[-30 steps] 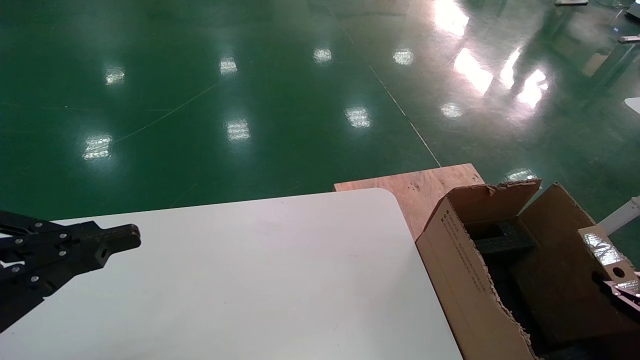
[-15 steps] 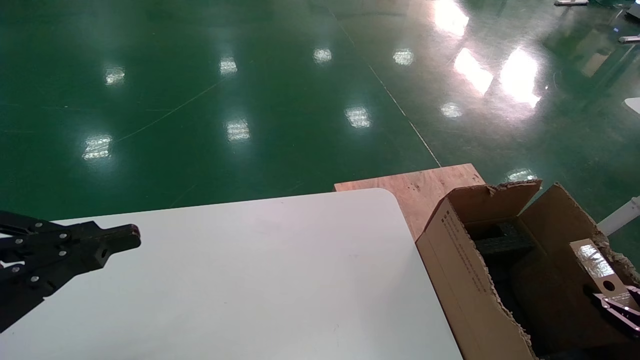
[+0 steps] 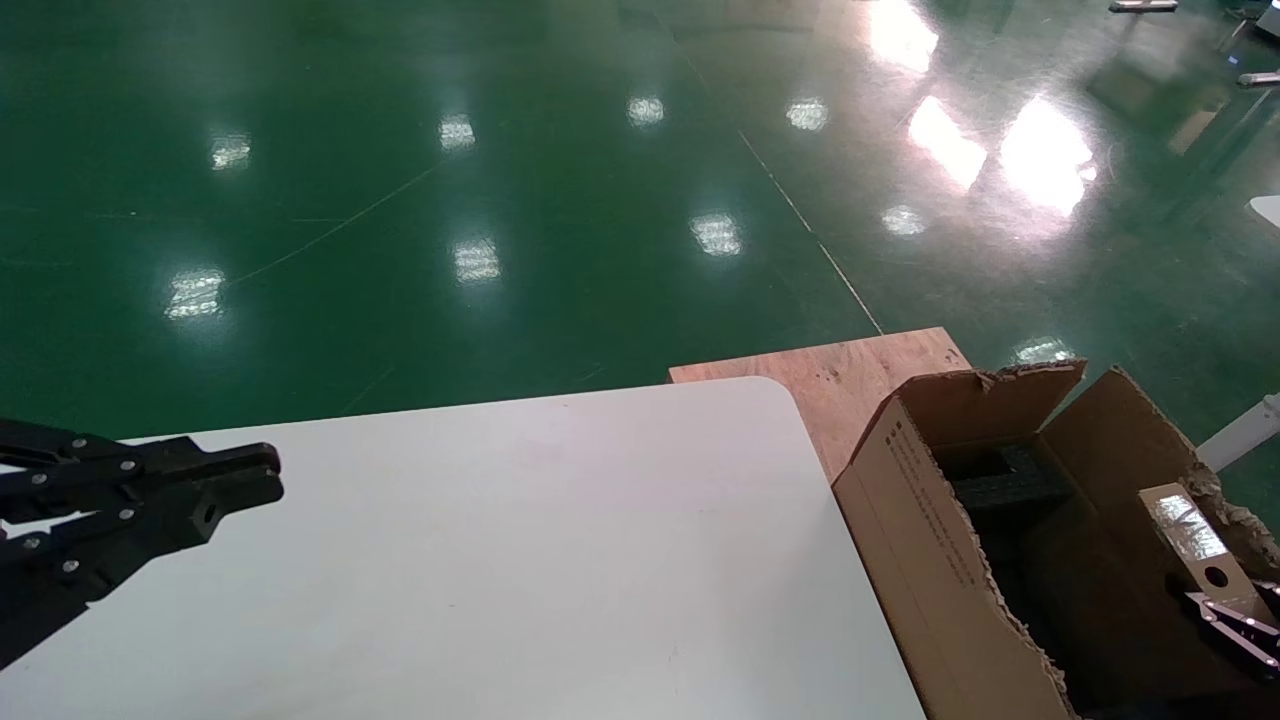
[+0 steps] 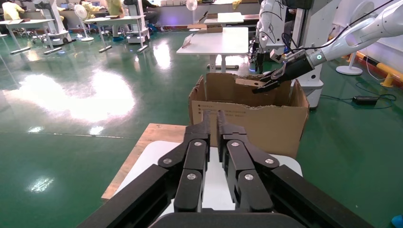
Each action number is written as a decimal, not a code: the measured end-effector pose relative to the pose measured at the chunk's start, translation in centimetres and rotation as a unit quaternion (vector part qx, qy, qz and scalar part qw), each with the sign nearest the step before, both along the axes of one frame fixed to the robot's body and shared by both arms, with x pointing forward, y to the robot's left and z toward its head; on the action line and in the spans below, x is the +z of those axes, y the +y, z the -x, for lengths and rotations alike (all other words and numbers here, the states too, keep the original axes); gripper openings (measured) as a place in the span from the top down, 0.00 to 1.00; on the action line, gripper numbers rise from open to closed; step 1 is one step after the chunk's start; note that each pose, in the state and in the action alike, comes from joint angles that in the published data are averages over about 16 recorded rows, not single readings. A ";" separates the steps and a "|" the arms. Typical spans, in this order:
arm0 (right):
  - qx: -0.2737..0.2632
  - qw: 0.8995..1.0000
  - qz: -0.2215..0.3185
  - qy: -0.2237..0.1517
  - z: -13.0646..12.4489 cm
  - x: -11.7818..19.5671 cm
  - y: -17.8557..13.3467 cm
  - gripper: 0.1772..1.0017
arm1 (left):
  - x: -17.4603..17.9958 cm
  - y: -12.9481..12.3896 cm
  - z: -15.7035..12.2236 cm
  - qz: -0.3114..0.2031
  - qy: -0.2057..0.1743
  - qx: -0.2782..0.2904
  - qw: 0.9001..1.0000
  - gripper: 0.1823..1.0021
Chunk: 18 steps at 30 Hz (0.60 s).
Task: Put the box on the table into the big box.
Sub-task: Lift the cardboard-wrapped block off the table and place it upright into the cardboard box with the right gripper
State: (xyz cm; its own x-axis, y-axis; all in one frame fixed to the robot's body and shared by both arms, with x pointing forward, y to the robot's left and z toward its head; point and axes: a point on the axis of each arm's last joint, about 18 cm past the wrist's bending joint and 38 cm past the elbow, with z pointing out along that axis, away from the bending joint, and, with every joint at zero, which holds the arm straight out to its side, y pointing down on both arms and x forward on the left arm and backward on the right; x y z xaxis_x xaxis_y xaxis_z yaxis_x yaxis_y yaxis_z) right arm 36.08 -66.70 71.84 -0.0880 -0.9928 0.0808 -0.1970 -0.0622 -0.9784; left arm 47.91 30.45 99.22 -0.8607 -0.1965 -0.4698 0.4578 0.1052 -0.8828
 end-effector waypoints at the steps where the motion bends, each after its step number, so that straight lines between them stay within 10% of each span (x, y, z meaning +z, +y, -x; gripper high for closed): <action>1: 0.000 1.000 0.000 0.000 0.0 0.0 0.0 0.65 | 0.0 0.0 0.0 0.000 0.000 0.000 1.000 0.95; 18: -0.002 1.000 0.001 0.003 0.1 -0.1 -0.1 0.45 | 0.0 0.0 0.0 0.000 0.000 0.000 1.000 0.67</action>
State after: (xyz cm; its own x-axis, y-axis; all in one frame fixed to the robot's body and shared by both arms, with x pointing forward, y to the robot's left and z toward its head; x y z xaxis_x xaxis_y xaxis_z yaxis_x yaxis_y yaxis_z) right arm 35.98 -66.80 71.76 -0.0913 -0.9923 0.0831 -0.2023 -0.0633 -0.9773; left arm 47.91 30.45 99.22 -0.8607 -0.1966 -0.4697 0.4578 0.1051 -0.8828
